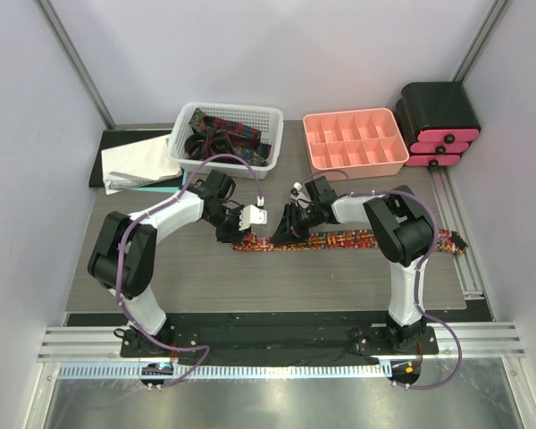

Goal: Roll the ties
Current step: Roll the tie at the center of the board.

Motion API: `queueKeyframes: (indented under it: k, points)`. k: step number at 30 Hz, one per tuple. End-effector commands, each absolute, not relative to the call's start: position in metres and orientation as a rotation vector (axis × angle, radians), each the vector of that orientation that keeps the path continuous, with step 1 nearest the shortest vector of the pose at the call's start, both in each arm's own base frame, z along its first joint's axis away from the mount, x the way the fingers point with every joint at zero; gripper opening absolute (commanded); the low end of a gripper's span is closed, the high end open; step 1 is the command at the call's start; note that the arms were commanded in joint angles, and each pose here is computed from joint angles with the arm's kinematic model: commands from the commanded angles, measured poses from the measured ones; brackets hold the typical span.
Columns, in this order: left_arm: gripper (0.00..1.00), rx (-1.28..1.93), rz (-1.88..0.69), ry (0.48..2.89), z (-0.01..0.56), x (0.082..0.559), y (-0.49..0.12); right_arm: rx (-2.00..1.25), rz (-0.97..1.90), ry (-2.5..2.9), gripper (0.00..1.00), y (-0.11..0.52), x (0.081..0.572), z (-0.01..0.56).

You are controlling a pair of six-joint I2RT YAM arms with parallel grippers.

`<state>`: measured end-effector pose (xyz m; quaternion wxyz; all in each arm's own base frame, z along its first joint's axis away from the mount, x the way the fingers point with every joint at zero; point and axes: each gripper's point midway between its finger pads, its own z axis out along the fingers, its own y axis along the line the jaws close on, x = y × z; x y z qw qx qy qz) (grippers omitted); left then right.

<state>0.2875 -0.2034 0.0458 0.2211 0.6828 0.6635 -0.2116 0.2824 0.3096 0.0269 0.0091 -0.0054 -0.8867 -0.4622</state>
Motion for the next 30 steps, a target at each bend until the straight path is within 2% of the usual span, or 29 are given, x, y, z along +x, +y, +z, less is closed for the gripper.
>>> queueKeyframes:
  k: [1,13,20,30]
  points:
    - [0.32,1.882,-0.608,1.803,0.051,0.292,-0.215,0.013,-1.436,-2.834,0.31,0.32,0.293,0.017]
    - [0.34,1.909,-0.6,1.809,0.037,0.292,-0.217,0.025,-1.51,-2.799,0.29,0.338,0.292,0.03]
    - [0.34,1.944,-0.561,1.852,0.021,0.292,-0.212,0.022,-1.641,-2.779,0.35,0.352,0.302,0.058]
    - [0.35,1.95,-0.561,1.86,0.017,0.292,-0.212,0.072,-1.554,-2.823,0.36,0.365,0.296,0.04]
